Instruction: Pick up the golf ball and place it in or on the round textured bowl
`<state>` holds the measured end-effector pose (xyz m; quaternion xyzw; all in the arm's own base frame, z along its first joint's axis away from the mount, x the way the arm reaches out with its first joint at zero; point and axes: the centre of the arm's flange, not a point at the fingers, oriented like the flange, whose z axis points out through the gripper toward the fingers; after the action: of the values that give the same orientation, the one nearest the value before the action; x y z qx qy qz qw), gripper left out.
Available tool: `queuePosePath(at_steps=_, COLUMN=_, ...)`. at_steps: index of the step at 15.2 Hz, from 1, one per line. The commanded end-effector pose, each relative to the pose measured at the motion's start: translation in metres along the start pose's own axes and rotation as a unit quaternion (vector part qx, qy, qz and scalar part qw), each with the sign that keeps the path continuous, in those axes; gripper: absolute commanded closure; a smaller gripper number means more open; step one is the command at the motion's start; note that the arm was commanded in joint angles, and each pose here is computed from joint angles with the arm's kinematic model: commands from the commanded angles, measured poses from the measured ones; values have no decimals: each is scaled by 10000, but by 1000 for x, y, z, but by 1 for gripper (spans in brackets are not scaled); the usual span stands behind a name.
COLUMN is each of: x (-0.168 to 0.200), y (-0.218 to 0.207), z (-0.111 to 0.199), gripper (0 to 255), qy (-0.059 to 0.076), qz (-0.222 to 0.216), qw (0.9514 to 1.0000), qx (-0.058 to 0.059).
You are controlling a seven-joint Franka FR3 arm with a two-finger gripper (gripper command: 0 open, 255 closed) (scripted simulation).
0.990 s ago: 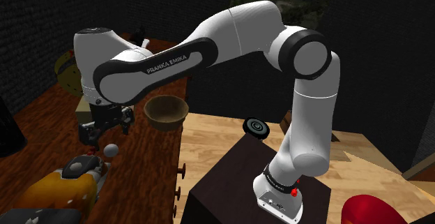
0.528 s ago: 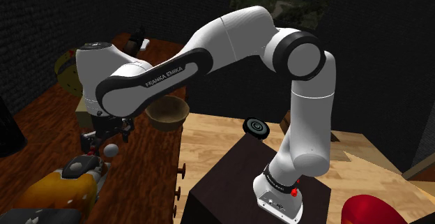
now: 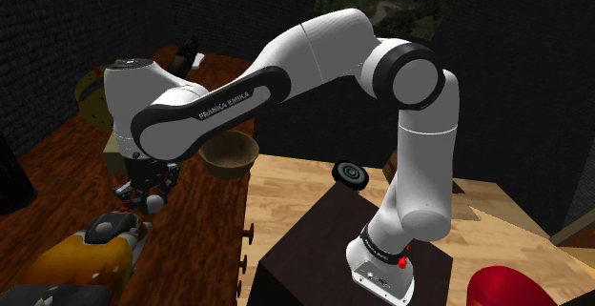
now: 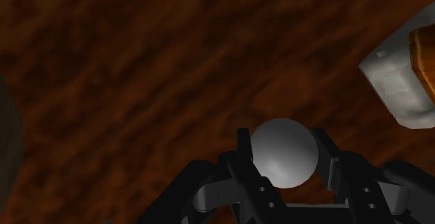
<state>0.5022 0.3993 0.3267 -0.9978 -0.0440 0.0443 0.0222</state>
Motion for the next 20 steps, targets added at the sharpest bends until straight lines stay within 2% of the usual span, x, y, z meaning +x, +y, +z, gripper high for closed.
queuePosePath(at_steps=1, x=0, y=0, z=0, gripper=255, qy=0, qz=0, qw=10000, qx=0)
queuePosePath(at_steps=8, x=0, y=0, z=0, gripper=255, qy=0, qz=0, qw=10000, qx=0)
queuePosePath(at_steps=20, x=-5, y=-3, z=-63, gripper=255, qy=0, qz=0, qw=10000, qx=0)
